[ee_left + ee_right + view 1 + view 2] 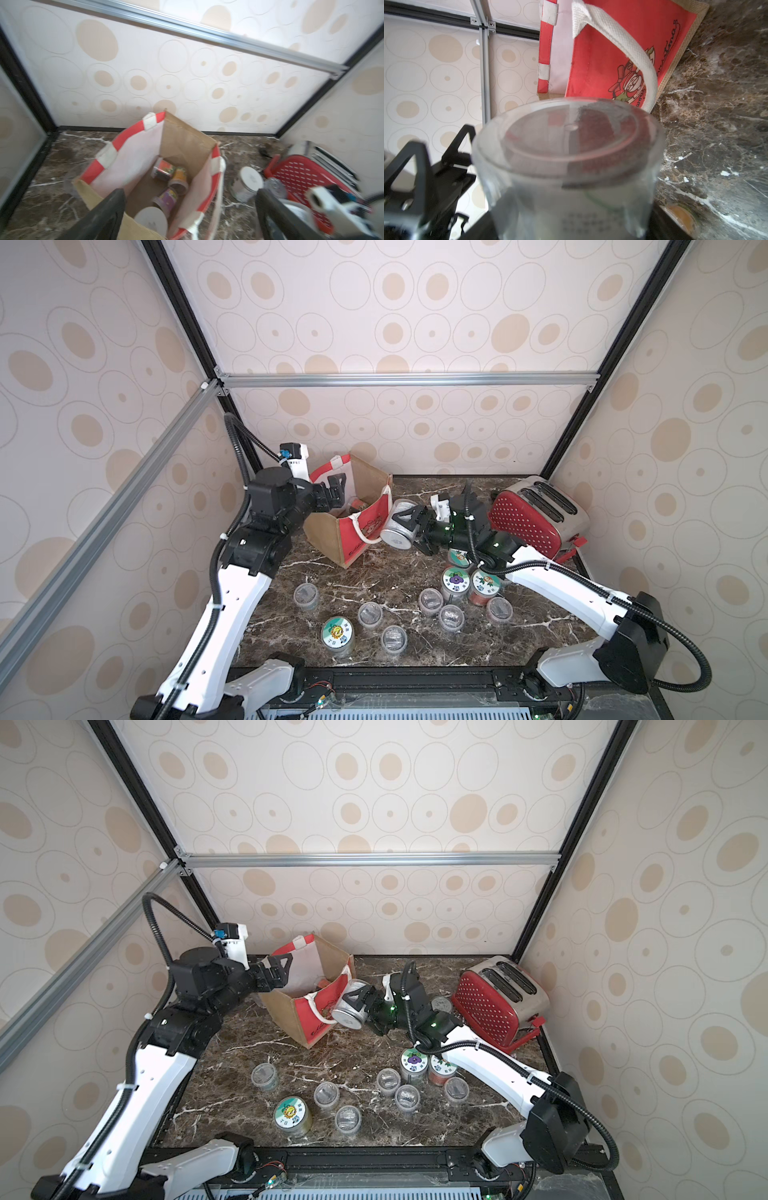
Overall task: Take out the seed jars from the canvas bag
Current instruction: Pick up the seed jar from the canvas bag.
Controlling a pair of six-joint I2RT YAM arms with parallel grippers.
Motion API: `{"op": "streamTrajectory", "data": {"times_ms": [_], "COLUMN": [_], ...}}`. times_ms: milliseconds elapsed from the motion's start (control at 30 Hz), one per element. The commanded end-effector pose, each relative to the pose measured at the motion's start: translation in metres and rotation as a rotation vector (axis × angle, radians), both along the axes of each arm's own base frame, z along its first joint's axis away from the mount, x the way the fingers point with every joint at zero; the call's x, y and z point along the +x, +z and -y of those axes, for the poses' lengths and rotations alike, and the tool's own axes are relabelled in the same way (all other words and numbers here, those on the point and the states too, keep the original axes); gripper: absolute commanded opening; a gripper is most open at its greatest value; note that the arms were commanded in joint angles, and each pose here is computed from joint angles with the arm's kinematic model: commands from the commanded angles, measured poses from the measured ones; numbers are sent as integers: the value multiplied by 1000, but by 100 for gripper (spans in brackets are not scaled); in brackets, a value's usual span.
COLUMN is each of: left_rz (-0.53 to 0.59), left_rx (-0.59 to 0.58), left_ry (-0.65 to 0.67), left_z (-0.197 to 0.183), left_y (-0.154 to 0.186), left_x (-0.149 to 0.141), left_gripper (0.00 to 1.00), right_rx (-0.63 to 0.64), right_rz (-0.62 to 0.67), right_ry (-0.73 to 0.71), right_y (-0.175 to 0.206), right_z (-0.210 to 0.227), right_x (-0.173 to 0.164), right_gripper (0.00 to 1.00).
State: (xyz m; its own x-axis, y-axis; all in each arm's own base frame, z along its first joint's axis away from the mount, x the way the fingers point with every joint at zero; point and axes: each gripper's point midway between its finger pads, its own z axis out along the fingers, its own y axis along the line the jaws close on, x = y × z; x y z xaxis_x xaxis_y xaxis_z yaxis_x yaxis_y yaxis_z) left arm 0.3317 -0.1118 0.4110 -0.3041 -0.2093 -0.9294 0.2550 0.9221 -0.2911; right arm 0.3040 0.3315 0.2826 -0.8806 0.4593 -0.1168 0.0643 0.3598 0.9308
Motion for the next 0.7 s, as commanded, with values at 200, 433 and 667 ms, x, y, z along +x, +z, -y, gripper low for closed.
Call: {"op": "streamTrajectory", "data": {"times_ms": [200, 433, 667], "left_rz": [-79, -153, -163], "left_rx": [-227, -154, -173], "left_ry": [-227, -277, -285], "left_z": [84, 132, 150], "left_y": [-36, -81, -98], "left_x": [-61, -67, -58], "left_gripper": [98, 98, 98], "right_rx": [202, 232, 244], "right_rz": [-57, -75, -87], "right_ry": [-129, -132, -131], "right_y": [31, 33, 29], "right_z": [7, 6, 8], "right_x": [12, 12, 8], "right_gripper": [61, 62, 63]}}
